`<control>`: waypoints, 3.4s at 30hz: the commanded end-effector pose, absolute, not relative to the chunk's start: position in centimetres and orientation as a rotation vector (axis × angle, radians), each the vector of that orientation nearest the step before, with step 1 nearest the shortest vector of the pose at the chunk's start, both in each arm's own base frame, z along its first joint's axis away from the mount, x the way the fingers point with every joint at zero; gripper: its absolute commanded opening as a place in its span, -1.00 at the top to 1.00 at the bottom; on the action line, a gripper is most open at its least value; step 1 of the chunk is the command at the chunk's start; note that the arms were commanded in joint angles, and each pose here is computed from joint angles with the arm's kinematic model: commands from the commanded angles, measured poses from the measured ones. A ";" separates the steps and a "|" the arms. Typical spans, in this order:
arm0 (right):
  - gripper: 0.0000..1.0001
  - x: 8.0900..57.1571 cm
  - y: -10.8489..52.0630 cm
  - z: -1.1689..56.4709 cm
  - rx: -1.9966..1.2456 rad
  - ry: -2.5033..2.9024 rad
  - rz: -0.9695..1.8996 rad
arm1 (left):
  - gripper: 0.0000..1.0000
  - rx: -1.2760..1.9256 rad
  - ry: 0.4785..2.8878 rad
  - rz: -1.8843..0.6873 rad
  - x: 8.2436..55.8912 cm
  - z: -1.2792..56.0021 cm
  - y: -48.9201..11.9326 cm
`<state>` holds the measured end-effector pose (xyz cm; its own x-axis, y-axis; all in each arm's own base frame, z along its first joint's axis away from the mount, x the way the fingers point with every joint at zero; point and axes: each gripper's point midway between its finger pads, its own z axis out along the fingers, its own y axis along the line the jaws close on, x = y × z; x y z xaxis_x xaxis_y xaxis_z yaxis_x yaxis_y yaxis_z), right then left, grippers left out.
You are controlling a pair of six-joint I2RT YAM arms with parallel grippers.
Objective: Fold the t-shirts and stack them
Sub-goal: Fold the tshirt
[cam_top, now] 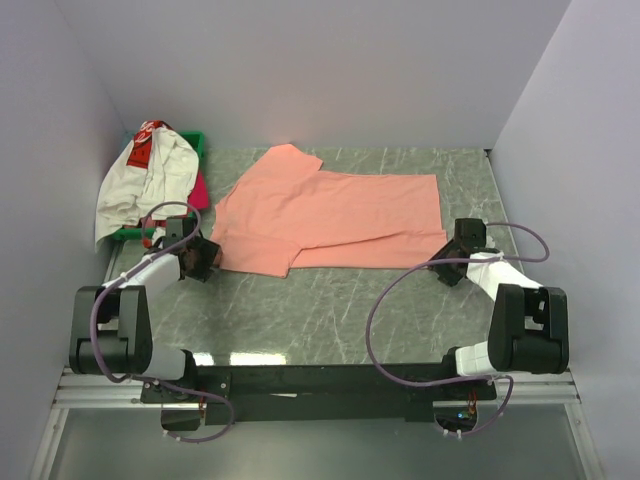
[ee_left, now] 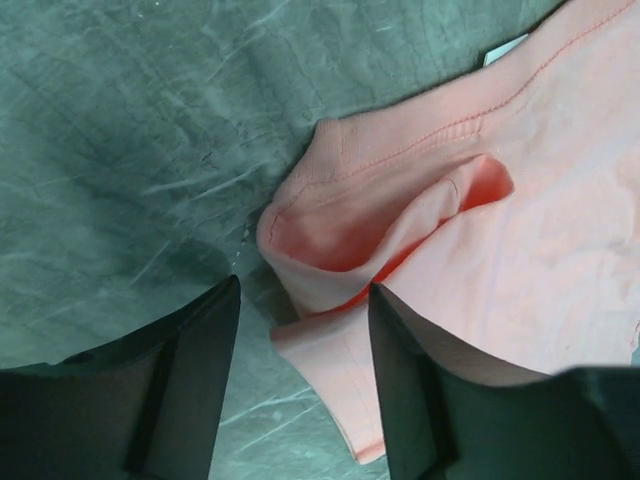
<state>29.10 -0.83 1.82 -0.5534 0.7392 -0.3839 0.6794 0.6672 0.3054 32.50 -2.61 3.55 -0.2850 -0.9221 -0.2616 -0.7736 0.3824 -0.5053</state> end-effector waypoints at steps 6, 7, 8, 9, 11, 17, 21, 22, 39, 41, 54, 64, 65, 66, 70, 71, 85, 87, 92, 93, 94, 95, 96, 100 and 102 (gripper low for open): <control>0.03 31.1 -1.8 2.5 1.115 2.325 0.143 | -0.06 -1.458 2.069 -0.381 34.4 4.5 -2.0; 0.03 31.0 -1.8 2.5 1.116 2.328 0.136 | -0.03 -1.460 2.069 -0.379 34.4 4.4 -1.9; 0.03 31.0 -2.0 2.4 1.117 2.324 0.126 | -0.01 -1.463 2.069 -0.377 34.4 4.3 -1.9; 0.03 31.0 -2.3 2.4 1.120 2.319 0.108 | 0.01 -1.466 2.064 -0.372 34.4 4.3 -1.8; 0.03 31.0 -2.5 2.3 1.126 2.317 0.097 | 0.09 -1.460 2.068 -0.371 34.6 4.1 -1.8; 0.26 31.7 -3.3 2.5 1.132 2.300 0.057 | 0.65 -1.449 2.108 -0.403 34.8 3.0 -2.5; 0.85 32.0 -3.9 3.0 1.111 2.299 0.024 | 0.89 -1.447 2.107 -0.401 34.3 3.4 -2.5; 1.00 31.8 -4.2 3.0 1.113 2.303 0.014 | 0.96 -1.460 2.116 -0.384 33.7 3.3 -2.4; 1.00 24.9 -4.8 4.9 1.162 2.260 0.061 | 0.99 -1.488 2.099 -0.365 24.7 4.7 -2.2; 1.00 24.3 -4.2 5.0 1.167 2.241 0.113 | 0.99 -1.481 2.082 -0.384 23.9 4.7 -2.3; -0.05 25.3 4.4 10.2 0.747 2.250 0.346 | -0.45 -1.338 2.060 -0.399 23.0 7.4 -2.1; 0.13 24.5 22.2 9.9 0.270 2.408 0.561 | -0.11 -1.317 2.158 -0.369 20.8 3.8 -4.5; 0.14 24.8 23.9 10.6 0.240 2.403 0.583 | 0.01 -1.304 2.174 -0.372 20.6 3.6 -4.9; 0.16 23.9 26.1 10.4 0.170 2.425 0.600 | 0.06 -1.302 2.176 -0.373 20.6 3.3 -5.0; 0.16 23.3 31.0 7.9 0.052 2.493 0.564 | 0.14 -1.286 2.175 -0.328 20.5 3.0 -4.6; 0.16 23.5 32.2 8.4 0.041 2.485 0.588 | 0.16 -1.275 2.174 -0.320 20.6 3.1 -4.5; 0.13 21.0 38.5 5.6 -0.110 2.558 0.536 | 0.26 -1.178 2.179 -0.338 21.5 3.0 -4.8; 0.11 20.9 38.6 5.6 -0.116 2.564 0.532 | 0.29 -1.168 2.169 -0.347 21.8 3.2 -4.9; 0.11 20.8 39.0 4.9 -0.127 2.581 0.496 | 0.38 -1.159 2.169 -0.352 22.2 3.0 -5.0; 0.11 20.8 38.9 4.7 -0.121 2.585 0.490 | 0.40 -1.155 2.169 -0.352 22.2 3.0 -5.0; 0.11 20.7 38.9 4.3 -0.121 2.591 0.484 | 0.43 -1.149 2.170 -0.359 22.4 2.9 -5.1; 0.10 20.6 38.9 4.1 -0.121 2.596 0.479 | 0.49 -1.138 2.173 -0.360 22.4 2.9 -5.2; 0.11 20.6 39.0 3.9 -0.118 2.600 0.479 | 0.52 -1.140 2.175 -0.359 22.4 2.8 -5.1; 0.11 20.7 39.3 2.8 -0.118 2.617 0.457 | 0.64 -1.131 2.181 -0.364 22.4 2.6 -5.2; 0.15 20.8 39.4 2.7 -0.118 2.612 0.448 | 0.68 -1.123 2.181 -0.366 22.5 2.7 -5.3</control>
<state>20.08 38.40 2.27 -0.8927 -0.0239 -0.4500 -0.1724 0.9408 0.2919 21.76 -5.20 2.27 -0.4230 -0.8149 -0.3961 -0.6504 0.5775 -0.4935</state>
